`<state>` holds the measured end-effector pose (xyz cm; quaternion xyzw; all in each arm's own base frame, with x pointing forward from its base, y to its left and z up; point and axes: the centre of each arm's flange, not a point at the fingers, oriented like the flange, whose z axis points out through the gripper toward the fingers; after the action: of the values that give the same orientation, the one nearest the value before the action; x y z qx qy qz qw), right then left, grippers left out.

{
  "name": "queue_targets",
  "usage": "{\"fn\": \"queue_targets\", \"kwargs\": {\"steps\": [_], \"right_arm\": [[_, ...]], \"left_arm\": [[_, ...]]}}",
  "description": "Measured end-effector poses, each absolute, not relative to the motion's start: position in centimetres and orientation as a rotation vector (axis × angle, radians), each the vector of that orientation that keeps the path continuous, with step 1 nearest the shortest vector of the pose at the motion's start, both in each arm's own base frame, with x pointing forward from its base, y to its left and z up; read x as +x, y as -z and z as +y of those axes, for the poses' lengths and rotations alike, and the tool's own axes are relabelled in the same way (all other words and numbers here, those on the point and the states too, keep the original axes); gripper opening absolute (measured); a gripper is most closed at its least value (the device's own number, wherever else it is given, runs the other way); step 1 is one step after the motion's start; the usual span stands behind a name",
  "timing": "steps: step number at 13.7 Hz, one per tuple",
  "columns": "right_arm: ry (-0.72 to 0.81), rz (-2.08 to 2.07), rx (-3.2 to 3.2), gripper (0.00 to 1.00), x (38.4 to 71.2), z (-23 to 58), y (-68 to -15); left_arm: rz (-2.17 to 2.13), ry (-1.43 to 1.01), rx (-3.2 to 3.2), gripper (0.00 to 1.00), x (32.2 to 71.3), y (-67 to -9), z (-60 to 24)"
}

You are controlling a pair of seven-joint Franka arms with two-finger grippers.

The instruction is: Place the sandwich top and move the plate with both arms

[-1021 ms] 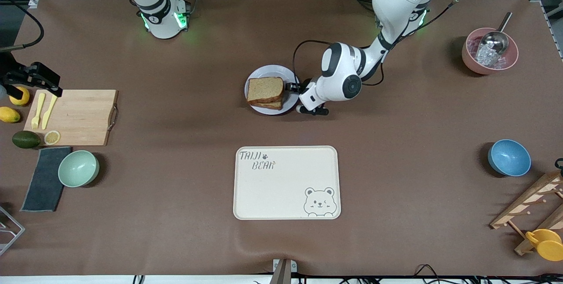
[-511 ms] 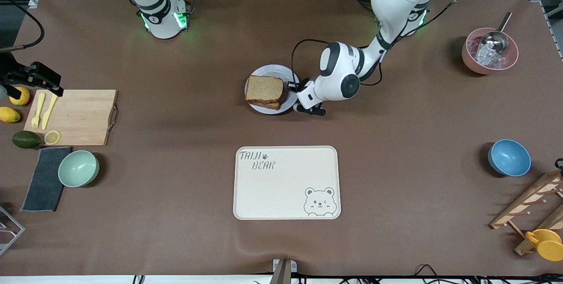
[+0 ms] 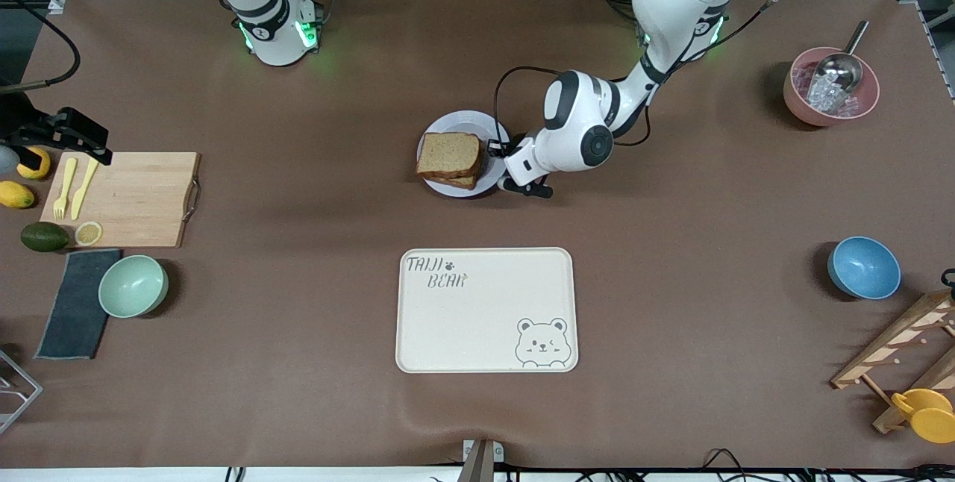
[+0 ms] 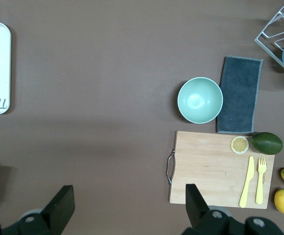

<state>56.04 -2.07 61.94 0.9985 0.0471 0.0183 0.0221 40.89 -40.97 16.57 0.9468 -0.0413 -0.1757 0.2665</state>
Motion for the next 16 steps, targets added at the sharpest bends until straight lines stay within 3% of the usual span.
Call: {"fn": "queue_targets", "kwargs": {"steps": [7,16], "right_arm": [[0.028,0.154,3.097,1.00,55.7,-1.8,-61.1],[0.027,0.148,3.098,1.00,55.8,-1.9,-61.1]], "left_arm": [[-0.076,0.404,2.534,0.07,43.0,-18.9,-39.7],[0.043,0.331,2.382,0.07,46.0,-23.4,-38.2]]}}
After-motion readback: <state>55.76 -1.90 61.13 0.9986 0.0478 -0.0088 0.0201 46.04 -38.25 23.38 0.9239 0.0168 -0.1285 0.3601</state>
